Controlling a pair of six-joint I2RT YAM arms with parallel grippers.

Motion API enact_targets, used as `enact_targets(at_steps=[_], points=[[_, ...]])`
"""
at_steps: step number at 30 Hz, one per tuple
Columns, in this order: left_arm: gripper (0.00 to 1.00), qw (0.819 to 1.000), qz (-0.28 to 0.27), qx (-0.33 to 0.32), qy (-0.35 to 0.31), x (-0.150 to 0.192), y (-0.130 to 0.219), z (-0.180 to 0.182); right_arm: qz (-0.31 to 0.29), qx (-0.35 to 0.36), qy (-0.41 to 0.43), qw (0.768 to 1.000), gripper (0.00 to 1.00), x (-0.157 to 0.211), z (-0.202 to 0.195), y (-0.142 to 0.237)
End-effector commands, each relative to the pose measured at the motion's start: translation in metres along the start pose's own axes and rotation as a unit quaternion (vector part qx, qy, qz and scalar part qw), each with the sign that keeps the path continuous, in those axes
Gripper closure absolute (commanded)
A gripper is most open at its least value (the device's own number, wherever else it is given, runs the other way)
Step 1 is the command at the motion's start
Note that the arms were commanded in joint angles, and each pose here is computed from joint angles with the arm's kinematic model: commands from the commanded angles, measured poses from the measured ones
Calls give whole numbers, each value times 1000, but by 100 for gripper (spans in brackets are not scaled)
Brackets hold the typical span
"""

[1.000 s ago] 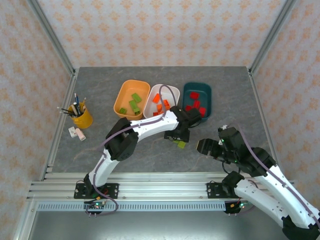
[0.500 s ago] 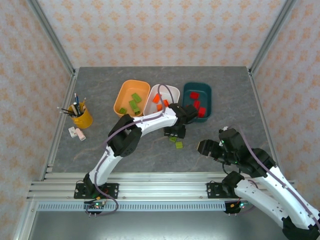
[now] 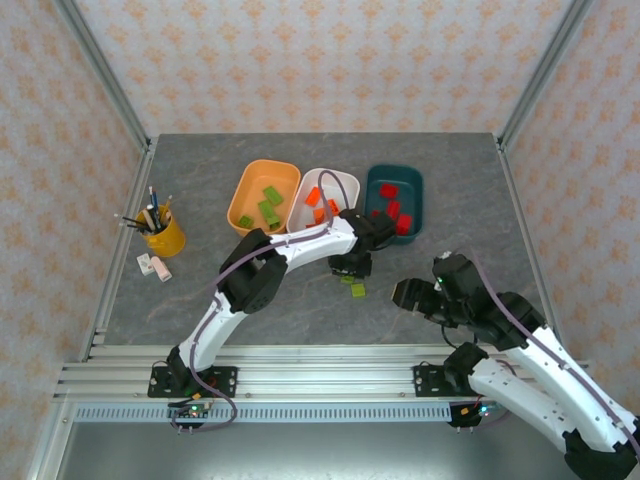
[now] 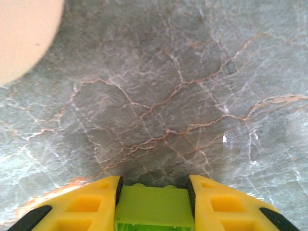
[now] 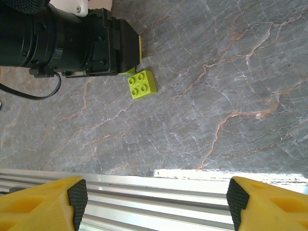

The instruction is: Sort the legos into containers by color

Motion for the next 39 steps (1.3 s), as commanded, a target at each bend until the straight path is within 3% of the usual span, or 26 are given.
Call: enact_targets(at_steps=[1, 6, 14, 20, 26, 39], points=[[71, 998, -55, -3, 24, -10, 60, 23, 4, -28, 20, 999, 22, -1, 11, -5], [71, 992, -94, 14, 77, -27, 118, 78, 2, -125, 56, 991, 22, -10, 52, -7], [71, 979, -128, -27, 156, -68, 138, 195, -9, -162, 116, 980, 24, -37, 118, -35], [71, 964, -130, -85, 216, -107, 113, 259, -48, -185, 121, 974, 22, -66, 162, -54], [71, 954, -117, -112, 254, -136, 78, 296, -54, -192, 91, 976, 21, -85, 193, -84], [70, 955, -82, -131, 253, -149, 22, 312, -34, -164, 76, 983, 18, -94, 188, -107]])
Point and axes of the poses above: each hand's point on the last joint's axis, 136 mm out from that joint toward the fingers, its own y axis back along the fingers, its own z axis along the line the jaws close on, x = y × z, the point moved 5 cm from there along y, back along the fingers, and after that the axes turned 8 degrees about -y, right-handed, at the moved point
